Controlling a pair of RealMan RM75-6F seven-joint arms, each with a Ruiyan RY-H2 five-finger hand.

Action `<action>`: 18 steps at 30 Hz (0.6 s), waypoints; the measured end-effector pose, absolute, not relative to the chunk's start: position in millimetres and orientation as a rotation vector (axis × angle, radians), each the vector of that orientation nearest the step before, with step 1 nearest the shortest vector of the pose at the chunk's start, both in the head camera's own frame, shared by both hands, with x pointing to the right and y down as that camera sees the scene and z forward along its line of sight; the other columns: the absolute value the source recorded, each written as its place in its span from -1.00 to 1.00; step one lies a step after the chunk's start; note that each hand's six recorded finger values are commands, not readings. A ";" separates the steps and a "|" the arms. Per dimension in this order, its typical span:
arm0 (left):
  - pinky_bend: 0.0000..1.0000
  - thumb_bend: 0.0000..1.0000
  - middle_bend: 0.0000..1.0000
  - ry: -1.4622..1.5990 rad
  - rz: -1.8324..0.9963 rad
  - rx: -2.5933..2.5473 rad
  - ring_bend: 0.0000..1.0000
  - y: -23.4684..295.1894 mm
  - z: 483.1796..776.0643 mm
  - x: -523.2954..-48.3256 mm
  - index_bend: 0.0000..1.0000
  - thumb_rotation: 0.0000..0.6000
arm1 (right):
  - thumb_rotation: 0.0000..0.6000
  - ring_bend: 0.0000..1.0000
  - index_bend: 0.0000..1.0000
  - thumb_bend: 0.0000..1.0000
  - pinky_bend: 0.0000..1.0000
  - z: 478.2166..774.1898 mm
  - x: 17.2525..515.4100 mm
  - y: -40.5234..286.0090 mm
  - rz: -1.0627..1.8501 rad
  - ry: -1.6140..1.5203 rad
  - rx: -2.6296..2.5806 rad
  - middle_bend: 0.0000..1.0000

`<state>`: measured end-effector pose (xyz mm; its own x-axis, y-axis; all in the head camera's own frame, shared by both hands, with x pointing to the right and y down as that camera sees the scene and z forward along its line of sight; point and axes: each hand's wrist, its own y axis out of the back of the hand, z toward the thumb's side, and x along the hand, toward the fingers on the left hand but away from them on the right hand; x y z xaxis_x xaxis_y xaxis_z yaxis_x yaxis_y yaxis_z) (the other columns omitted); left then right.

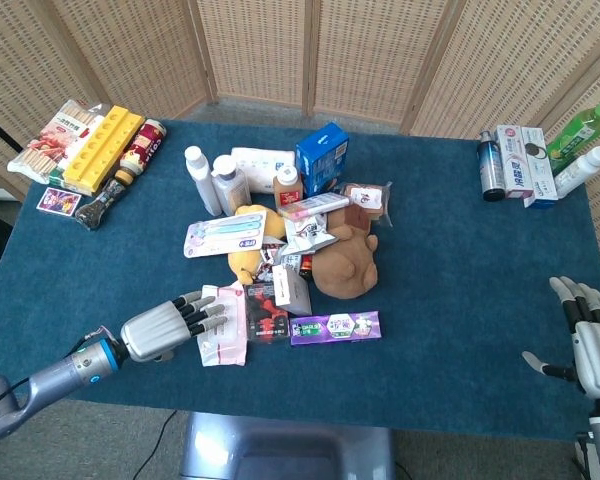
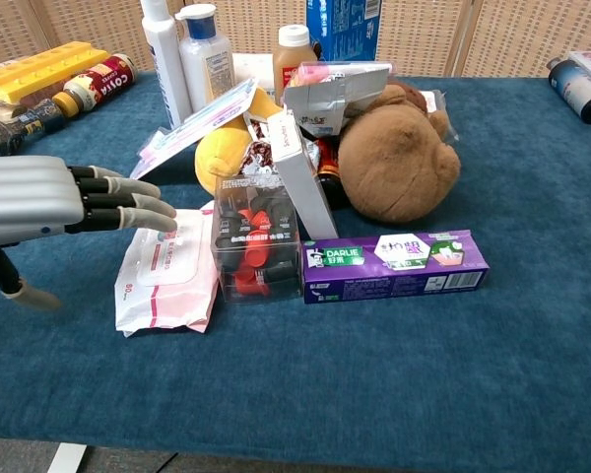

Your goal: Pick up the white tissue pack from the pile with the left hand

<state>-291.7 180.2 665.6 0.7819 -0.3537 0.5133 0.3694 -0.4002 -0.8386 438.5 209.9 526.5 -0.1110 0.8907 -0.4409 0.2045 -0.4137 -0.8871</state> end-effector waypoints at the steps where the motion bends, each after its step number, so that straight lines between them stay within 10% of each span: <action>1: -0.68 -1.00 -1.00 -0.020 -0.782 -1.818 -1.00 179.0 666.8 -289.4 -0.96 1.00 | 1.00 -1.00 -1.00 -1.00 -1.00 526.0 439.0 209.7 1.570 -1.220 -1.599 -1.00; 18: -0.67 -1.00 -1.00 -0.125 -0.762 -1.747 -1.00 166.4 680.6 -252.9 -0.94 1.00 | 1.00 -1.00 -1.00 -1.00 -1.00 519.9 442.8 206.9 1.551 -1.254 -1.601 -1.00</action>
